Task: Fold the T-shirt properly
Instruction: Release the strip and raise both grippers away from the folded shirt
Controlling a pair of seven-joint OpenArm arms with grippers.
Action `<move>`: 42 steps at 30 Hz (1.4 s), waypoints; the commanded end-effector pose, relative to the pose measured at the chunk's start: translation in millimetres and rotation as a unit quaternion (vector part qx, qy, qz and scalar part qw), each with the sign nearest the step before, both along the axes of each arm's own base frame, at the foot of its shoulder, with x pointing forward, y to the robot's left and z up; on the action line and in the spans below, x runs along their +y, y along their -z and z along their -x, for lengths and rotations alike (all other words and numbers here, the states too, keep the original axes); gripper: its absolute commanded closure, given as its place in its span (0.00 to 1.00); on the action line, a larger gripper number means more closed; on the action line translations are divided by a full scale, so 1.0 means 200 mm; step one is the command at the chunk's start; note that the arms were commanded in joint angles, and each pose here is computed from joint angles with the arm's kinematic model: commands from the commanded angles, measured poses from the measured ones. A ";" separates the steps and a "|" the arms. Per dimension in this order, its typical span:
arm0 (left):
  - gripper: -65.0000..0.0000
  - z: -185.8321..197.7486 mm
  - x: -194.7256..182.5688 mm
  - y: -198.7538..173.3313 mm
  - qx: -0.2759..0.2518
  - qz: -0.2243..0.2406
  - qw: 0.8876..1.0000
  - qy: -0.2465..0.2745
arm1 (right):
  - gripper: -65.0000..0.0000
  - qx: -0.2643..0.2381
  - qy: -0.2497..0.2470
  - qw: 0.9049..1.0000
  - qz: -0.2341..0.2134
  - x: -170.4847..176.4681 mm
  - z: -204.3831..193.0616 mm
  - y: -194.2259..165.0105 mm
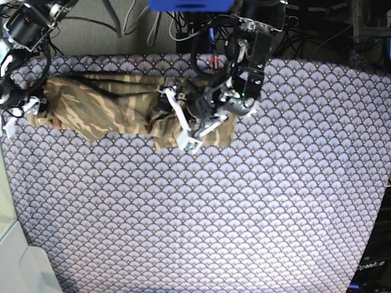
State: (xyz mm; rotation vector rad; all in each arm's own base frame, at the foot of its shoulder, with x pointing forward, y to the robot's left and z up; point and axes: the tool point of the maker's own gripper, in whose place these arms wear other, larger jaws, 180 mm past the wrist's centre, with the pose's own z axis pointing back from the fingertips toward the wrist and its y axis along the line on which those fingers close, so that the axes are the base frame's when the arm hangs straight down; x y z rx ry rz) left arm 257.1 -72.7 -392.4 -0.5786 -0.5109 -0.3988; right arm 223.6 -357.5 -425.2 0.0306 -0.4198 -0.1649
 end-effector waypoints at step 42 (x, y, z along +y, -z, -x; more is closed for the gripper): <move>0.33 -0.32 0.60 -0.25 -0.015 0.157 0.974 -0.159 | 1.00 -0.131 -0.096 0.986 0.045 0.35 -0.05 -0.54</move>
